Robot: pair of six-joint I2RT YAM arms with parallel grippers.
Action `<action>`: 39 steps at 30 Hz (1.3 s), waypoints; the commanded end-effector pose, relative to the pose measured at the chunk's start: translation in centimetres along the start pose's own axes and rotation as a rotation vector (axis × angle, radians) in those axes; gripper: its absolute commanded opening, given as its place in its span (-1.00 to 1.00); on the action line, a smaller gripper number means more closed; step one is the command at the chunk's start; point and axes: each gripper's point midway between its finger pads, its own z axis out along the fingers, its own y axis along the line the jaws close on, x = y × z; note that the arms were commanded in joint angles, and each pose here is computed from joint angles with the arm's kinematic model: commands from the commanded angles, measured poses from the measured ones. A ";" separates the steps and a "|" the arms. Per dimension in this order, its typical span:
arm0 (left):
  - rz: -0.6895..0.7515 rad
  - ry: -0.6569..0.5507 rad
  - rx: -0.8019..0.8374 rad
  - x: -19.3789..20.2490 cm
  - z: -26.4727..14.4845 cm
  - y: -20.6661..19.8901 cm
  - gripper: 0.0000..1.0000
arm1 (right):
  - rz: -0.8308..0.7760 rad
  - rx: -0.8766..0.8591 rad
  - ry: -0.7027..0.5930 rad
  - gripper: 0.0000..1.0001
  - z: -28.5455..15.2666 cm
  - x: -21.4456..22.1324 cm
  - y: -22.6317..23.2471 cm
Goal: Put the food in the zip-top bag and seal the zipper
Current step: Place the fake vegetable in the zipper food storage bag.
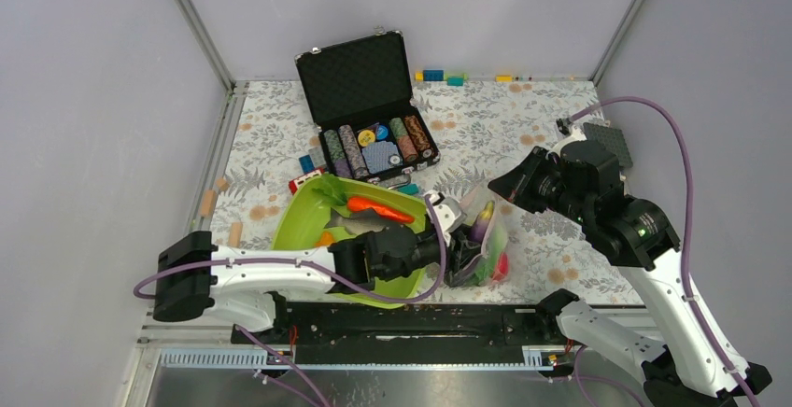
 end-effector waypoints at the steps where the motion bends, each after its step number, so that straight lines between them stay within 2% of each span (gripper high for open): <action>1: 0.027 0.103 0.100 0.9 0.5 -2.3 -0.73 | 0.030 -0.090 -0.081 -0.95 -0.7 -2.0 2.3; 4: 0.016 0.137 0.036 0.2 0.9 -1.6 -0.36 | 0.029 -0.089 -0.074 -0.92 -0.6 -1.8 2.2; 7: -0.054 0.182 -0.146 -1.0 1.0 0.4 -0.34 | 0.026 -0.086 -0.071 -0.91 -0.5 -1.8 2.1; 8: -0.081 0.201 -0.227 -1.3 0.8 1.4 -0.35 | 0.026 -0.084 -0.071 -0.91 -0.5 -1.8 2.0; 11: -0.147 0.256 -0.391 -1.6 0.4 3.0 -0.61 | 0.033 -0.078 -0.070 -0.91 -0.3 -1.7 1.9; 14: -0.172 0.340 -0.410 -1.1 0.7 2.6 -0.65 | 0.040 -0.078 -0.077 -0.91 -0.3 -1.8 1.9; 20: -0.376 0.459 -0.531 1.1 0.2 4.1 -1.00 | 0.076 -0.056 -0.159 -0.91 -0.8 -3.0 1.3; 26: -0.579 0.401 -0.750 2.1 -0.7 7.9 -1.00 | 0.138 -0.072 -0.198 -0.90 -0.6 -3.2 0.9; 31: -0.669 0.375 -0.776 1.7 0.1 8.3 -0.97 | 0.155 -0.073 -0.181 -0.85 0.1 -2.7 0.8; 33: -0.669 0.375 -0.766 1.4 0.3 8.1 -0.70 | 0.152 -0.069 -0.178 -0.82 0.2 -2.6 0.7; 35: -0.655 0.375 -0.753 1.1 0.2 8.0 -0.34 | 0.142 -0.069 -0.179 -0.79 0.2 -2.6 0.7; 37: -0.640 0.373 -0.718 0.8 -0.1 7.6 0.12 | 0.131 -0.066 -0.181 -0.75 0.2 -2.7 0.6; 39: -0.618 0.362 -0.667 0.2 -0.5 7.1 0.40 | 0.115 -0.060 -0.185 -0.71 0.1 -2.8 0.6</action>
